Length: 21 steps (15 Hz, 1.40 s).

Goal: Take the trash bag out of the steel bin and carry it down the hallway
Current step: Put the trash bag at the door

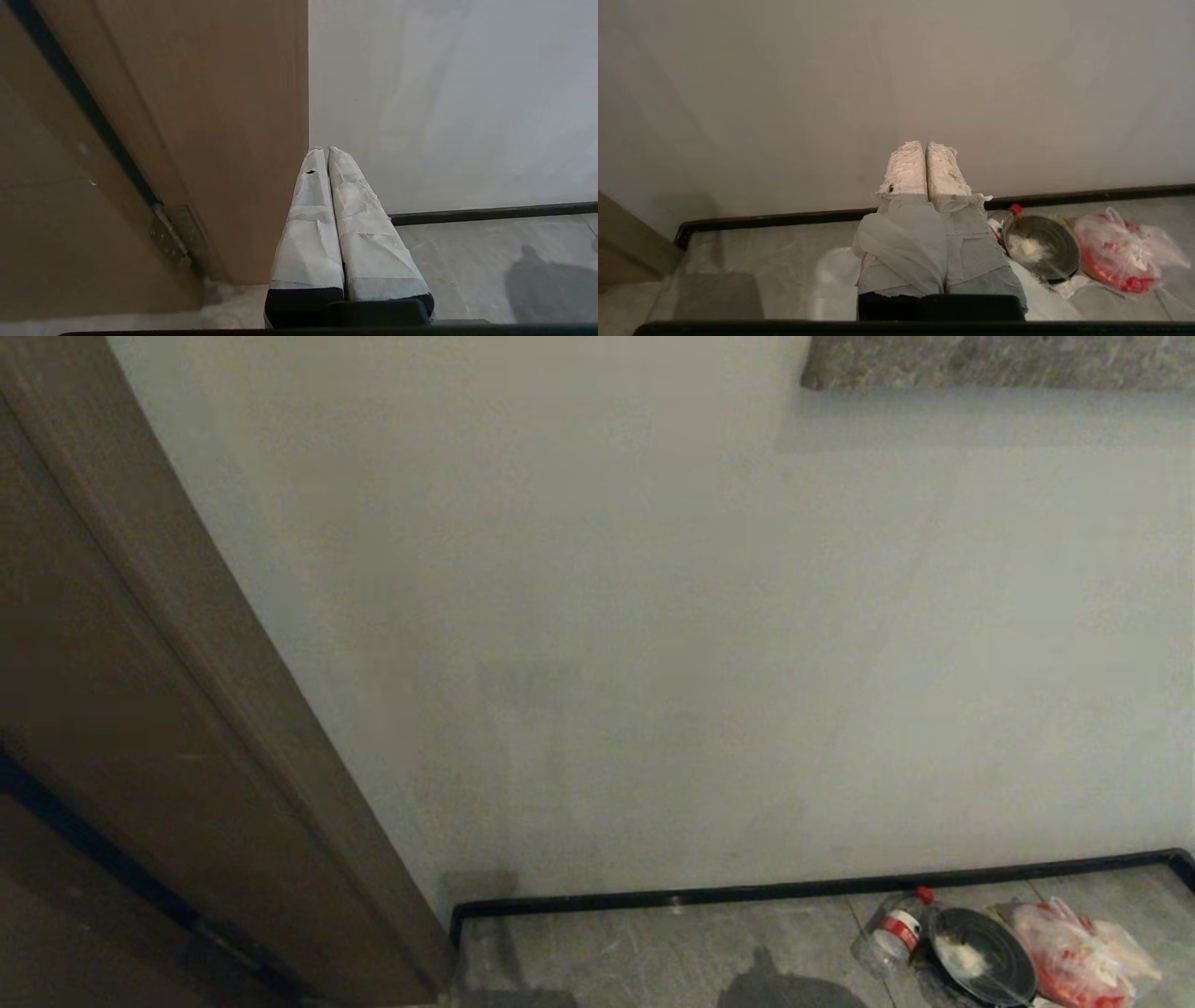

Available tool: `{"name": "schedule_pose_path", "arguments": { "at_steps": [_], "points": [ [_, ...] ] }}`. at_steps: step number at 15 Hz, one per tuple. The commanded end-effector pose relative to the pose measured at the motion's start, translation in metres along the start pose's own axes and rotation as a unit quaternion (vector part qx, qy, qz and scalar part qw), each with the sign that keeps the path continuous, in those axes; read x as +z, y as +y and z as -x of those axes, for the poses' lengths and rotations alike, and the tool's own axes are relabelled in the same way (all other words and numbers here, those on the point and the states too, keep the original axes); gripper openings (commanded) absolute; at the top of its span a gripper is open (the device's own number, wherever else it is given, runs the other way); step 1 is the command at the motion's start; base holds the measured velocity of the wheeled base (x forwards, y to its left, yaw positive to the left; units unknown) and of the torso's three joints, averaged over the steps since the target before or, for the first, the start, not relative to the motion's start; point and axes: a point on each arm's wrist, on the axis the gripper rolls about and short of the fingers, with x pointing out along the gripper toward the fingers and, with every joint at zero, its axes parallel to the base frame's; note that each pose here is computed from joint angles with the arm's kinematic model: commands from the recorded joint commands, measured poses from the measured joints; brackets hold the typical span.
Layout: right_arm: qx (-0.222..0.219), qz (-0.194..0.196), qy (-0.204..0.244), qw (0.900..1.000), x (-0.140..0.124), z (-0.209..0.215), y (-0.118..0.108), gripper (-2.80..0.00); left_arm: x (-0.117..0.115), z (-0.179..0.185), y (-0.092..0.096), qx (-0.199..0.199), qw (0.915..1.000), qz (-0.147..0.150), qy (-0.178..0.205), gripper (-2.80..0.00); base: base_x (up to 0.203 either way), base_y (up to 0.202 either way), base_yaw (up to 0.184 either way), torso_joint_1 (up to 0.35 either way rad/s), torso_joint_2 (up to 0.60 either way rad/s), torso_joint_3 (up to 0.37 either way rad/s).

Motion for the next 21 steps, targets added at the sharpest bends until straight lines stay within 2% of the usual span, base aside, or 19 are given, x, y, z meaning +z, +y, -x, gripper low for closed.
{"name": "schedule_pose_path", "arguments": {
  "at_steps": [1, 21],
  "points": [
    [0.001, 0.002, 0.001, 1.0, -0.0002, -0.0002, 0.0, -2.8, 0.0, 0.0, 0.0, 0.0, 1.0, 0.0, 0.0, -2.8, 0.0, 0.0, 0.0, 0.0, 0.0, 0.0],
    [0.001, 0.006, 0.0, 1.0, 0.0001, -0.0001, 0.0, -2.8, 0.0, 0.0, 0.0, 0.0, 1.0, 0.0, 0.0, -2.8, 0.0, 0.0, 0.0, 0.0, 0.0, 0.0]
  ]
}}
